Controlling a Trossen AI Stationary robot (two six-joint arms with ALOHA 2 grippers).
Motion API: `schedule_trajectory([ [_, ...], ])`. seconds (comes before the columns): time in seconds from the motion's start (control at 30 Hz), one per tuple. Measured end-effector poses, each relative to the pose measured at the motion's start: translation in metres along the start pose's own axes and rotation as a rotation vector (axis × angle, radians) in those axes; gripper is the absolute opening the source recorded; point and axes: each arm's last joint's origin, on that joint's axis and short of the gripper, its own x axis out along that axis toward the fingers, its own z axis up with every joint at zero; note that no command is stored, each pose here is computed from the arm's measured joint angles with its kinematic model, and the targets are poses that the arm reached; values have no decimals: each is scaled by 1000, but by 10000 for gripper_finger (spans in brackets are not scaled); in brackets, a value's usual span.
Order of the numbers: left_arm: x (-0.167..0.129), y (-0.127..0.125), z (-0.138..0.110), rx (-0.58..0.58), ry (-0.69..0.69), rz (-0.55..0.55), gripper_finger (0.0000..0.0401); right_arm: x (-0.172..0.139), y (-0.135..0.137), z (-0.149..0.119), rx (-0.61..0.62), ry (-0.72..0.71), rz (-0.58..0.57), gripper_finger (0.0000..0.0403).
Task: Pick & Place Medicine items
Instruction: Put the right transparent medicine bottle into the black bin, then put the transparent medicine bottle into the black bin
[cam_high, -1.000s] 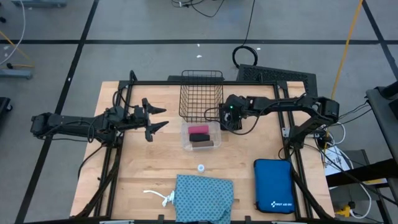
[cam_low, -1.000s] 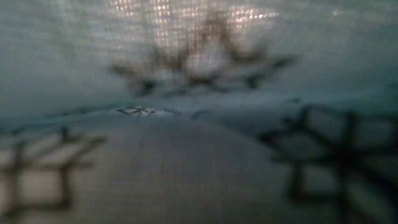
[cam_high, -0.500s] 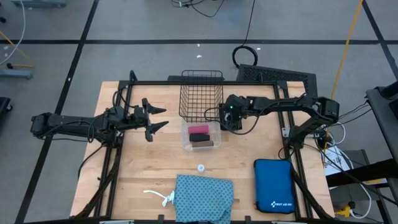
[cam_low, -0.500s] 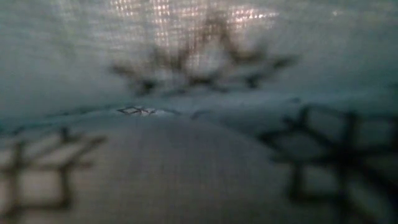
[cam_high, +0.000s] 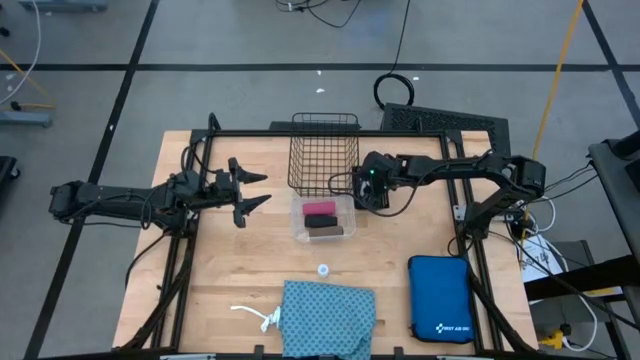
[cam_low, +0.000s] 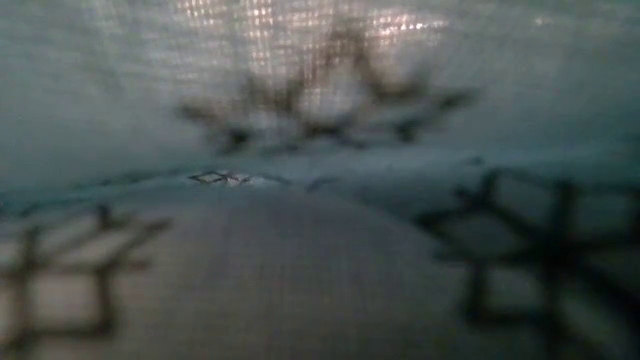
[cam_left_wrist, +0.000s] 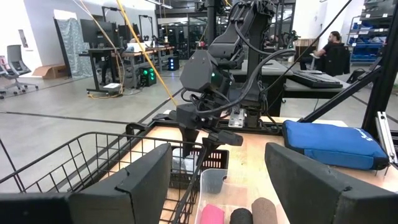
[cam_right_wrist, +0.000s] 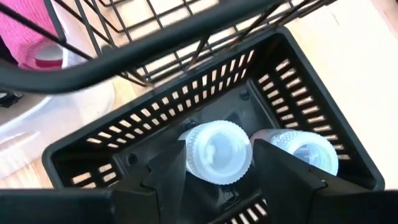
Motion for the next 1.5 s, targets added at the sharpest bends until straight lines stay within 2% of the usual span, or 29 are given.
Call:
schedule_trajectory([
  [0.9, 0, 0, 0, 0, 0, 0, 269, 0, 0, 1, -79, -8, -4, 180],
  [1.5, 0, 0, 0, 0, 0, 0, 269, -24, -1, 5, -65, -88, 3, 180],
])
